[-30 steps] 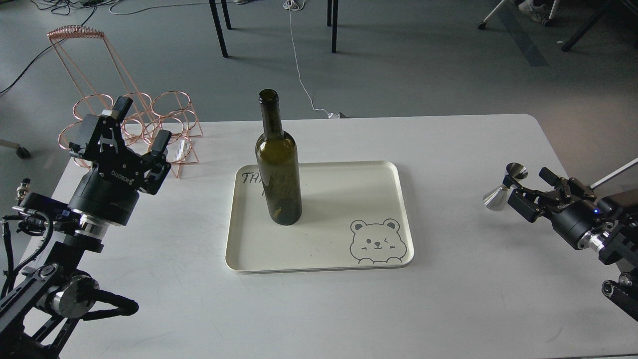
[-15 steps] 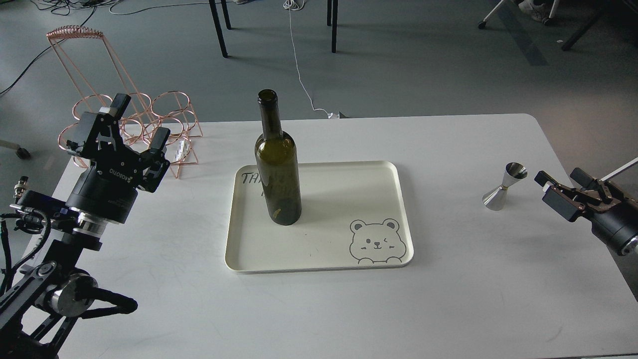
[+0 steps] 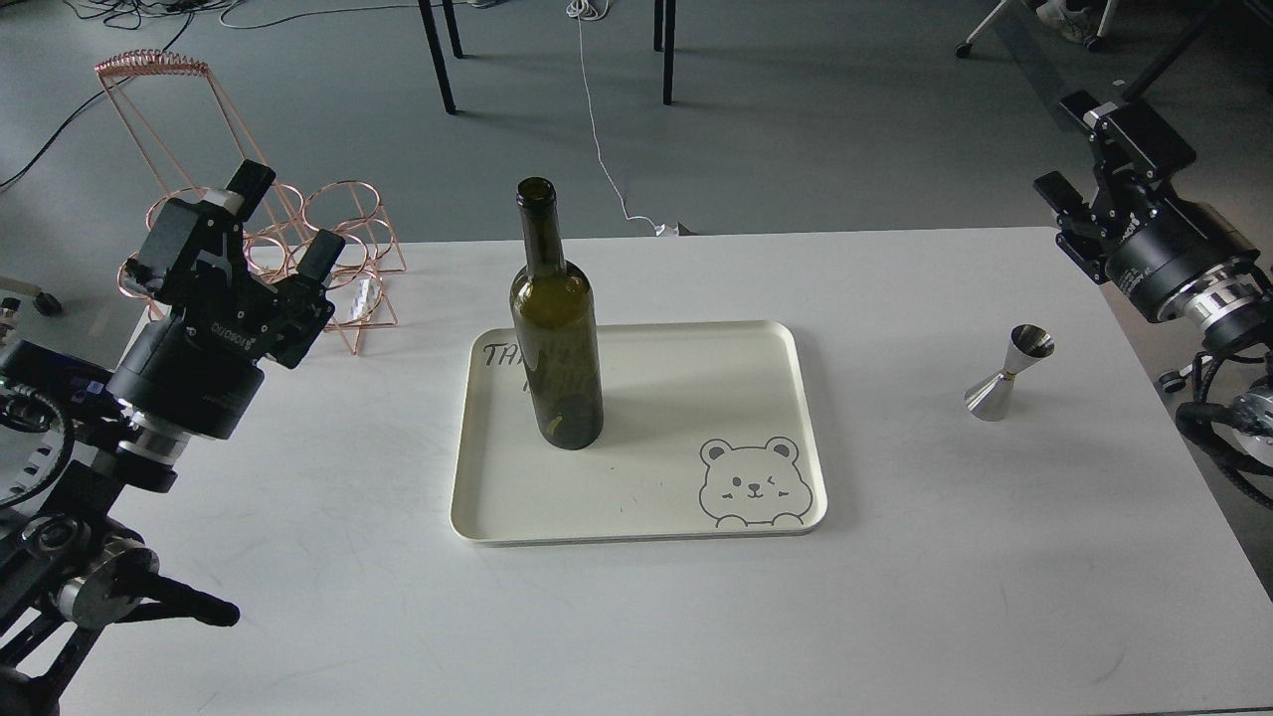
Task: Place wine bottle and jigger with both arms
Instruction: 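Lower the jigger onto the table and open the right gripper, then reach the left gripper to the neck of the wine bottle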
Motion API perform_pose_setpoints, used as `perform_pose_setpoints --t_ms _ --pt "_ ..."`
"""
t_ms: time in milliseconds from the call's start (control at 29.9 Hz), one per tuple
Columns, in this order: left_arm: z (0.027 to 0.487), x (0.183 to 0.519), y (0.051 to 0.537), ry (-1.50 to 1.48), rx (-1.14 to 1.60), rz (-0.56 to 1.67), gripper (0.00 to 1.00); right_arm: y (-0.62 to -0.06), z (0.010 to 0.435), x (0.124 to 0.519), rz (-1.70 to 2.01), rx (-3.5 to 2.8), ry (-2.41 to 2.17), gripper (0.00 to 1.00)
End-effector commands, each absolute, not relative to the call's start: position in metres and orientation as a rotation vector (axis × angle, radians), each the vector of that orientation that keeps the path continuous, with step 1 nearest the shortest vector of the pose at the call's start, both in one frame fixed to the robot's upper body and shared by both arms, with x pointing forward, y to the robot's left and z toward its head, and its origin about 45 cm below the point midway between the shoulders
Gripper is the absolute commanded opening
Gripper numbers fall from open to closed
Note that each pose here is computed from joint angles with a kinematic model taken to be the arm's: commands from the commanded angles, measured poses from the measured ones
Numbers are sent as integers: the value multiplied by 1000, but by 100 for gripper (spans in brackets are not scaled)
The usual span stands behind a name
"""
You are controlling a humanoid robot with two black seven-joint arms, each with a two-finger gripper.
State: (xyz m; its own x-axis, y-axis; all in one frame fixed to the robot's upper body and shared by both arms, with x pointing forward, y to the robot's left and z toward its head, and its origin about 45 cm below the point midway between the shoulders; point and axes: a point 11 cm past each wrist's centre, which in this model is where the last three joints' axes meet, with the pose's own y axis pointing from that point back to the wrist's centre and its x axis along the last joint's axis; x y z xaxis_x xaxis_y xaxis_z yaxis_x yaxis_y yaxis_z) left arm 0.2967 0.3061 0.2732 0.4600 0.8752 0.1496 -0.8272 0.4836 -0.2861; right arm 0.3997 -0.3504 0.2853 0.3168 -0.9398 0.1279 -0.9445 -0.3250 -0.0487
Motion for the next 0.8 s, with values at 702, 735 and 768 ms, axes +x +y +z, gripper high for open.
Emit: perform_pose_setpoints --t_ms 702,735,768 --pt "315 338 256 -1271 557 426 98 -293 202 400 -310 2670 -1793 99" --pt "315 339 252 -1271 546 425 98 -295 203 400 -307 2667 -1795 99" --pt "316 339 249 -1273 536 426 98 -296 202 399 -308 2664 -1796 99"
